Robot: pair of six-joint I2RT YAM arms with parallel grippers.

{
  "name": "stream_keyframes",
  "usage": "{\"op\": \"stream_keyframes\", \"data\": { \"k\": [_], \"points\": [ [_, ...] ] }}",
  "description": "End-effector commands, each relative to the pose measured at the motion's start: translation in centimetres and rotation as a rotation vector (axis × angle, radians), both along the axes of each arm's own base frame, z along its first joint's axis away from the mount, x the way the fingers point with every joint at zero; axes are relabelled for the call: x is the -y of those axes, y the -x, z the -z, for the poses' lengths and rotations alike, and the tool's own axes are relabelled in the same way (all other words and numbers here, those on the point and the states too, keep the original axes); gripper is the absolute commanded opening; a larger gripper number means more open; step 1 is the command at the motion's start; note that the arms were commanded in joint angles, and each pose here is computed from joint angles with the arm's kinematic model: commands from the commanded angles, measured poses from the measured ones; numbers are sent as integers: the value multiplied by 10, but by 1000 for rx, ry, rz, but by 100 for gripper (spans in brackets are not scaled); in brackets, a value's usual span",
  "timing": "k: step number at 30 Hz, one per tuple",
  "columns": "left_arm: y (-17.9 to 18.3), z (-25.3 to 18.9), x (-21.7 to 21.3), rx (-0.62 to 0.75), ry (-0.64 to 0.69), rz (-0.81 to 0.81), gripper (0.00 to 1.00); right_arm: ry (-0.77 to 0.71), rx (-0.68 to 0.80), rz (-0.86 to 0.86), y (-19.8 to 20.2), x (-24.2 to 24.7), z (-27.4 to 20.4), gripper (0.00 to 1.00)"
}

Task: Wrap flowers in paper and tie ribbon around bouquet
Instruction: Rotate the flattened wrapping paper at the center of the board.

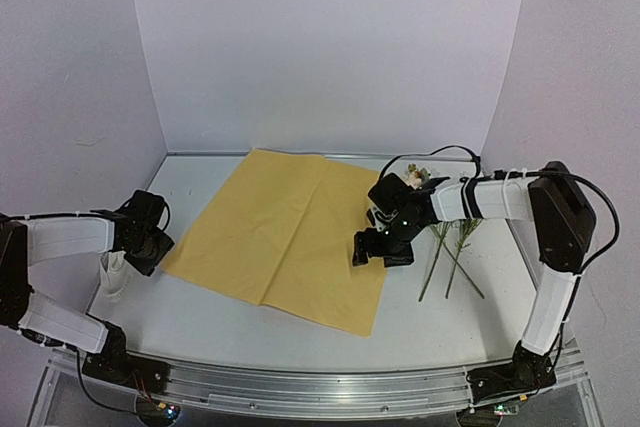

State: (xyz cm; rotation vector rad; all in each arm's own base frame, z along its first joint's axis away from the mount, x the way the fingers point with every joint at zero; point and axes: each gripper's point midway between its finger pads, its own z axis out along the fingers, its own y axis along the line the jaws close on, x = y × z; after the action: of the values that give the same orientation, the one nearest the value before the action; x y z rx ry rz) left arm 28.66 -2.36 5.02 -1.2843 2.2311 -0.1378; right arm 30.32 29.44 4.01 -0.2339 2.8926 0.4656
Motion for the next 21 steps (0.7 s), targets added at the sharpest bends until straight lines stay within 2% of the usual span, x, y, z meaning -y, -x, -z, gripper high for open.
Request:
{"op": "stream_keyframes", "data": {
  "k": [1,10,14,17,21],
  "points": [
    [-9,7,5,8,16,47,54,-43,49,27,2,6,-22,85],
    [-4,23,2,-16,39,57,59,-11,54,47,20,29,-18,84],
    [-10,27,8,1,62,86,58,3,47,40,20,30,-12,84],
    [-13,29,7,6,68,88,53,8,46,36,17,28,-9,84],
    [-13,34,4,-1,74,85,36,11,41,32,16,26,-7,83]
  ]
}}
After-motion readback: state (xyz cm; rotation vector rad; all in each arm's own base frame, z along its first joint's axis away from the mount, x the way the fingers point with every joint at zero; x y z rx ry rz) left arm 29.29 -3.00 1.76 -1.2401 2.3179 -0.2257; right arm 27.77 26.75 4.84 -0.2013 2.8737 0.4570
